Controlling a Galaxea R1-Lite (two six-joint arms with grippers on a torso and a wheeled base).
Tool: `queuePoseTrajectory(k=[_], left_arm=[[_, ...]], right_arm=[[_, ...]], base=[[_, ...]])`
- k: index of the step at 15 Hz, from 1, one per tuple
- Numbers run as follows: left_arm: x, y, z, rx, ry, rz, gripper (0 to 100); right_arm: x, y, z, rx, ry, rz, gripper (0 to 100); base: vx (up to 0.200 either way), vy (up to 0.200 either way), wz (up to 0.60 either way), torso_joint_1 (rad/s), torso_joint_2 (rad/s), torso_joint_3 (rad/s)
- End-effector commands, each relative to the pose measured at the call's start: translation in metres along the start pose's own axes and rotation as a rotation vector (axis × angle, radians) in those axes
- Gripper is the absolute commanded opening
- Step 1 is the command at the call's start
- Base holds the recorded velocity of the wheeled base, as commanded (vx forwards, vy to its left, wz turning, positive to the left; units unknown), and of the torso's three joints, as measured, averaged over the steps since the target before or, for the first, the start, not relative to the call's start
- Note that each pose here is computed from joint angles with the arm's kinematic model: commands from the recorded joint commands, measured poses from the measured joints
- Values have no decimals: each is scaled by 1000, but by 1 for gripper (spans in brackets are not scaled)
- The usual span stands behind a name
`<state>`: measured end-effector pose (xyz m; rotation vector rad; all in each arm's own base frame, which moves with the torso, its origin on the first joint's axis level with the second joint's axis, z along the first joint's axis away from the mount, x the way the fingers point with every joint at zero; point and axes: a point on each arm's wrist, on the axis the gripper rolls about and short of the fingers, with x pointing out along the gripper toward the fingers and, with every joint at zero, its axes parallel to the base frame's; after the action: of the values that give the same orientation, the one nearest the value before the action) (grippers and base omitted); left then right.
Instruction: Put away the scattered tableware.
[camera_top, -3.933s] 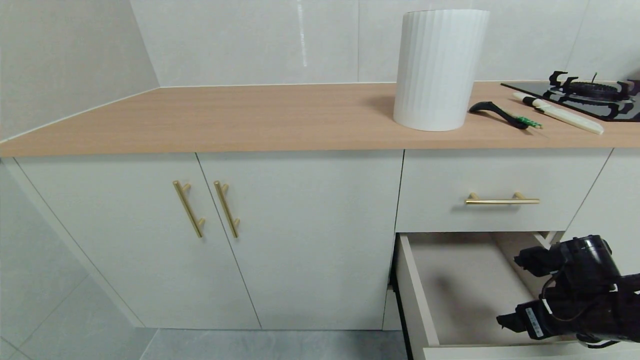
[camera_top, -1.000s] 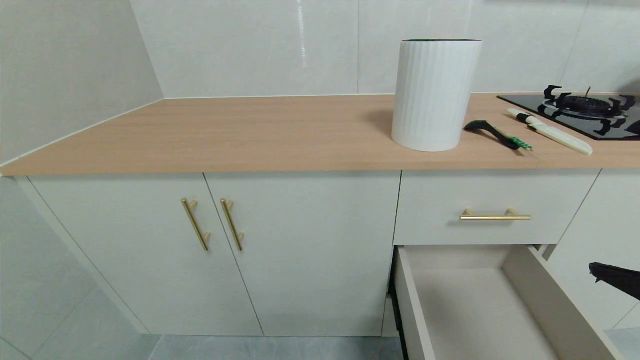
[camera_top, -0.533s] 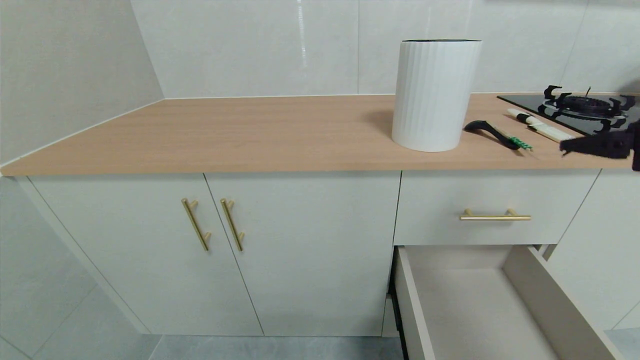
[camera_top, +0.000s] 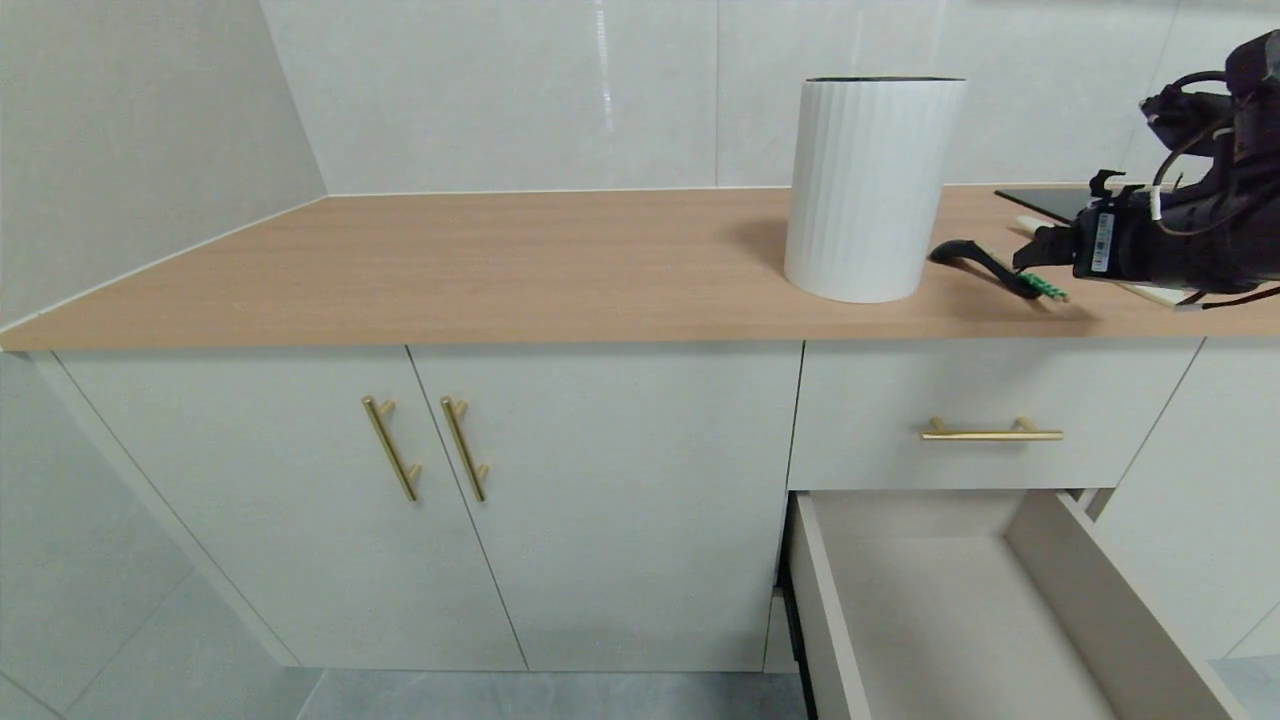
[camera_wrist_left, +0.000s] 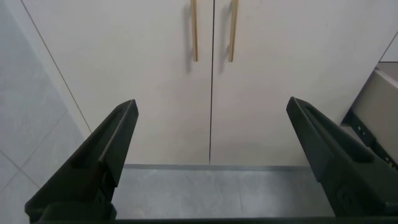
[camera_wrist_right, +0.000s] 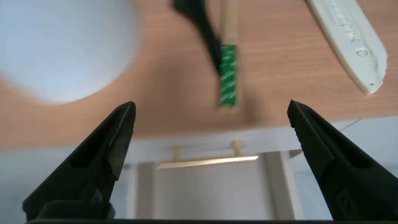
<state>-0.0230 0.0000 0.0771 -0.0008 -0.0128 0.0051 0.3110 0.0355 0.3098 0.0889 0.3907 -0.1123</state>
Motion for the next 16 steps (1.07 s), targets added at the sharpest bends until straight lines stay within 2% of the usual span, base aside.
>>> queuePoseTrajectory(k=[1, 15, 16], left_arm=[[0, 0, 0, -1, -1, -1, 100], [0, 0, 0, -1, 0, -1, 100], [0, 0, 0, -1, 0, -1, 100]], right_arm=[[24, -1, -6, -2, 41, -23, 100], [43, 1, -14, -13, 74, -36, 100], [43, 1, -14, -13, 76, -35, 0]], base=[[0, 0, 0, 0, 0, 0], [0, 0, 0, 0, 0, 0], [0, 0, 0, 0, 0, 0]])
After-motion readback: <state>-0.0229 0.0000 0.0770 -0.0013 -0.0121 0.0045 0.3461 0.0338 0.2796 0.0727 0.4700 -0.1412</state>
